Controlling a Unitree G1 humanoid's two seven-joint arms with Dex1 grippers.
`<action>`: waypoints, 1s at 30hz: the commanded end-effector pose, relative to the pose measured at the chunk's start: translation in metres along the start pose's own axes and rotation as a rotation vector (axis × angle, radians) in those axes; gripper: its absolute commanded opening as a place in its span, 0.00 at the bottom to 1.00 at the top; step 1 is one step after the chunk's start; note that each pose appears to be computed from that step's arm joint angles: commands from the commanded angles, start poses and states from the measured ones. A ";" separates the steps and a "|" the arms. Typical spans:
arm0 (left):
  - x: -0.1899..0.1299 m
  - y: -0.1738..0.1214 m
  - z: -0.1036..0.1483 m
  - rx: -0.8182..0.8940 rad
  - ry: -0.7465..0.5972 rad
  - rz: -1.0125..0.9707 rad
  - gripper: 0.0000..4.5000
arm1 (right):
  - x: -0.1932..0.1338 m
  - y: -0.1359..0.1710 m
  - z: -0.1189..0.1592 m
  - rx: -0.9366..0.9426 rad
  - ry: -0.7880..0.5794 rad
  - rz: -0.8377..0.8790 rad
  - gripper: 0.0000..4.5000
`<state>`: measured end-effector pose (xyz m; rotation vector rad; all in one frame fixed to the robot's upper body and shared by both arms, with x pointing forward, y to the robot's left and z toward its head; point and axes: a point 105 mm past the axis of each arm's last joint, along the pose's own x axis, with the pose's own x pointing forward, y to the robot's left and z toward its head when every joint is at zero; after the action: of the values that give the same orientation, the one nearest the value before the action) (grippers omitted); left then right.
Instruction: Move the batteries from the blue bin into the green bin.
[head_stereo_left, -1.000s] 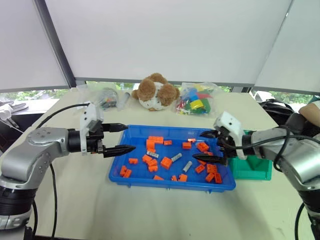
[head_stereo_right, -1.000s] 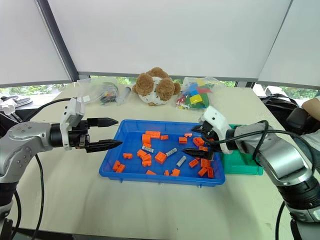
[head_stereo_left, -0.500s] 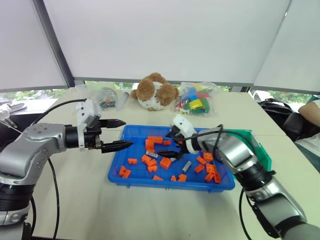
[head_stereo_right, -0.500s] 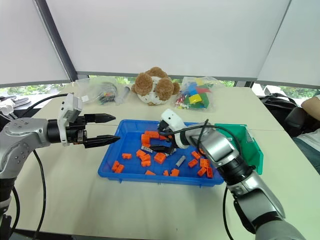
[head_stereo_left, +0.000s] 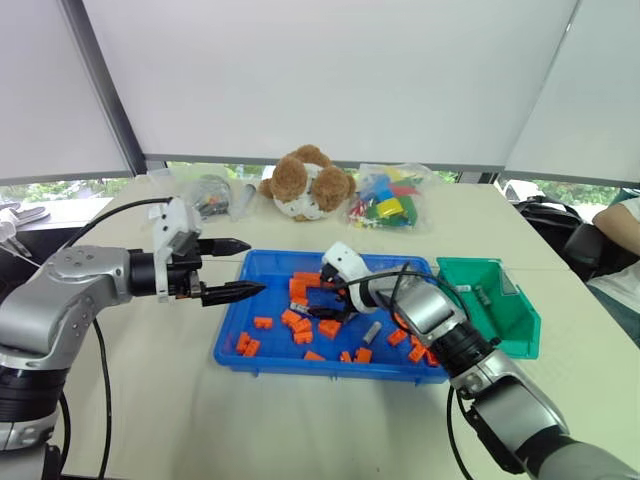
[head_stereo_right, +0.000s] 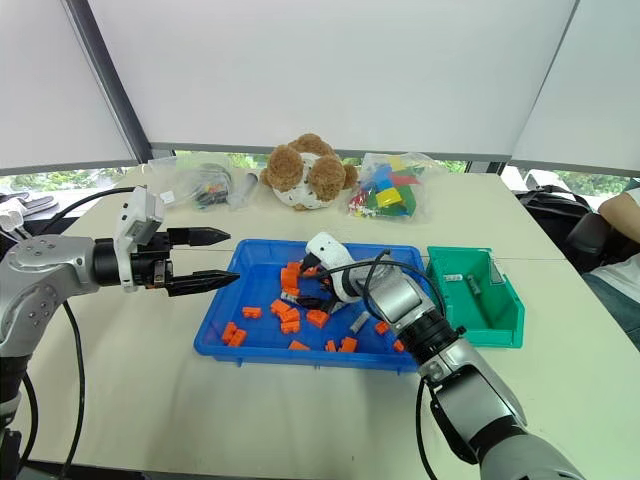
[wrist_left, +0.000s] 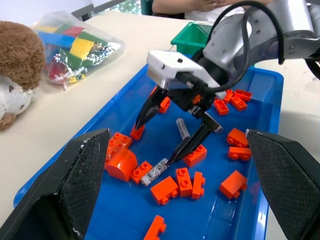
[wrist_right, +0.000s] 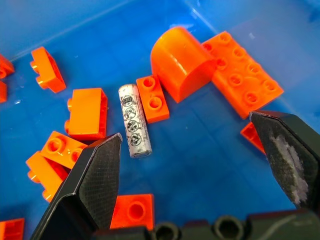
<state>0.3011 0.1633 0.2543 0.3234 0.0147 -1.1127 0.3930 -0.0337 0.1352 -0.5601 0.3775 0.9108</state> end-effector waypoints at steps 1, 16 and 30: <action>-0.003 -0.001 0.011 0.057 -0.020 0.008 1.00 | 0.001 0.006 0.008 -0.042 -0.020 0.019 0.99; -0.003 -0.002 0.009 0.059 -0.018 0.021 1.00 | 0.020 0.013 -0.014 -0.028 0.060 0.039 0.61; 0.001 -0.004 0.006 0.060 -0.020 0.009 1.00 | -0.041 -0.007 0.030 0.076 -0.123 -0.053 0.01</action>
<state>0.3003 0.1629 0.2495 0.3315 0.0120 -1.1003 0.3785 -0.0425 0.1454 -0.4638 0.3987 0.8970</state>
